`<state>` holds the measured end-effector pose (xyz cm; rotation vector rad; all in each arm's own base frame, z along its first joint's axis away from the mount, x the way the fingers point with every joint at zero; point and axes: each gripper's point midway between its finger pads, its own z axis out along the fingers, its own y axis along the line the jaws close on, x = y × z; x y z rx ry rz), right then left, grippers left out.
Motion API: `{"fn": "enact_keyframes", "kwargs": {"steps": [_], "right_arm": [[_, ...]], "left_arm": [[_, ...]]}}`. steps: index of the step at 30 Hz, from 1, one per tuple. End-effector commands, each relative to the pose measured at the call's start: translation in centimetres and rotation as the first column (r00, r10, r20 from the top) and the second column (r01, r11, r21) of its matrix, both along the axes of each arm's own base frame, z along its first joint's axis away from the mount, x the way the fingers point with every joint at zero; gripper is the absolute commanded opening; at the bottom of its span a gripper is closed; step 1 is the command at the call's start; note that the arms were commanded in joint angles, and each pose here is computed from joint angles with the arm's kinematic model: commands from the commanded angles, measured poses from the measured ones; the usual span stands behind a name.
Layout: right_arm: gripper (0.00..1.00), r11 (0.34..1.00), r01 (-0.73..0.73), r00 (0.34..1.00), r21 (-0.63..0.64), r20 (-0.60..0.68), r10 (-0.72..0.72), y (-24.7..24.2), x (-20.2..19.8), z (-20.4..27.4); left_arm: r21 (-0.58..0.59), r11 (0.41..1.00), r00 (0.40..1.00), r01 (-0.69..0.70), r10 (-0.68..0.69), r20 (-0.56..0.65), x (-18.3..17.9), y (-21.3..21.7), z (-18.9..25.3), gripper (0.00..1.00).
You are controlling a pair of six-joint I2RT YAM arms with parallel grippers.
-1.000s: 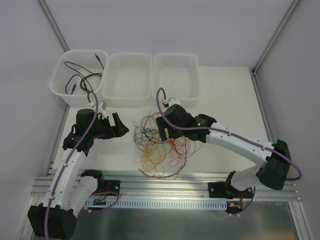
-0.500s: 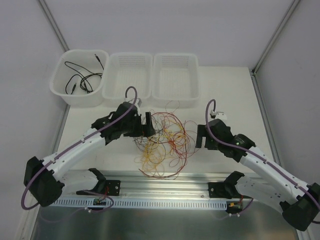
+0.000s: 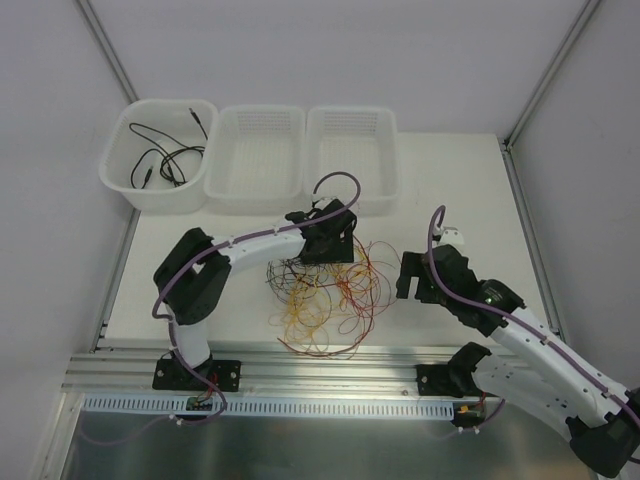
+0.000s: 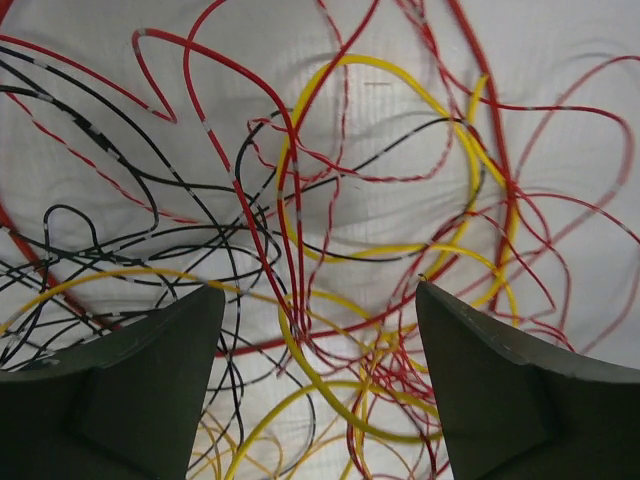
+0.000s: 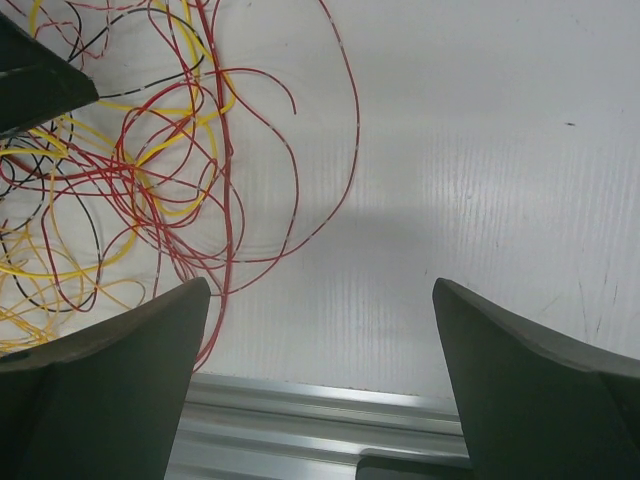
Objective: Untangle the cables
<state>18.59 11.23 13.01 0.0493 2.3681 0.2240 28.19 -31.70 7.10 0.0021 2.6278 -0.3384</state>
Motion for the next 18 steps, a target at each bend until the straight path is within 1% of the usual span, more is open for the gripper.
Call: {"fn": "enact_keyframes", "kwargs": {"steps": [1,2,4,5,7,8,9,10,11,12,13,16,17,18], "right_arm": [[1.00,0.998,-0.056,0.998,0.017,0.030,0.055,0.7,0.2,0.6],[1.00,0.997,-0.071,0.997,0.023,0.040,0.070,1.0,0.4,0.9],[0.99,0.993,-0.112,0.993,0.030,0.047,0.111,1.7,0.6,1.4],[1.00,0.993,-0.117,0.992,0.024,0.042,0.116,2.1,1.0,1.3],[1.00,0.990,-0.143,0.989,0.017,0.049,0.142,2.8,1.6,1.9],[1.00,0.989,-0.151,0.988,0.010,0.044,0.150,3.3,2.1,1.8],[0.99,0.987,-0.158,0.987,0.004,0.040,0.158,3.6,2.5,1.7],[0.99,0.986,-0.168,0.983,0.013,0.070,0.167,4.3,3.3,2.6],[0.99,0.986,-0.169,0.984,0.001,0.048,0.169,4.5,3.9,2.0],[0.98,0.983,-0.185,0.982,0.018,0.041,0.184,5.2,4.2,1.9],[0.98,0.979,-0.202,0.978,0.036,0.063,0.200,6.0,5.1,2.5],[0.88,0.973,-0.223,0.975,0.056,0.001,0.224,7.2,6.5,1.1],[0.81,0.970,-0.232,0.973,0.071,0.013,0.232,7.7,7.4,1.6],[0.77,0.961,-0.264,0.963,0.083,-0.036,0.267,8.6,7.4,0.4]], "left_arm": [[0.056,0.997,0.998,-0.056,0.057,-0.014,0.6,0.1,-2.0,0.77],[0.066,0.996,0.998,-0.054,0.056,-0.025,0.4,0.2,-2.6,0.67],[0.105,0.994,0.998,-0.041,0.046,-0.048,-0.5,0.6,-4.2,0.54],[0.116,0.993,0.998,-0.030,0.036,-0.054,-0.9,0.7,-4.6,0.38],[0.143,0.990,0.998,-0.016,0.025,-0.065,-2.0,1.7,-5.2,0.23],[0.154,0.988,0.998,-0.001,0.011,-0.065,-2.3,2.1,-5.2,0.17],[0.177,0.984,0.997,0.016,-0.002,-0.080,-3.2,3.0,-5.8,0.06],[0.179,0.983,0.997,0.048,-0.036,-0.070,-3.6,3.2,-5.3,0.00],[0.187,0.980,0.996,0.062,-0.050,-0.069,-4.0,3.6,-5.2,0.00],[0.208,0.974,0.994,0.087,-0.071,-0.084,-4.9,4.5,-5.7,0.00],[0.211,0.968,0.990,0.134,-0.121,-0.074,-5.4,4.6,-5.1,0.00],[0.221,0.958,0.982,0.184,-0.171,-0.075,-6.9,5.7,-4.8,0.00],[0.224,0.952,0.978,0.209,-0.196,-0.076,-7.4,5.9,-4.7,0.00],[0.215,0.951,0.975,0.221,-0.209,-0.078,-8.0,6.2,-4.6,0.00]]}}
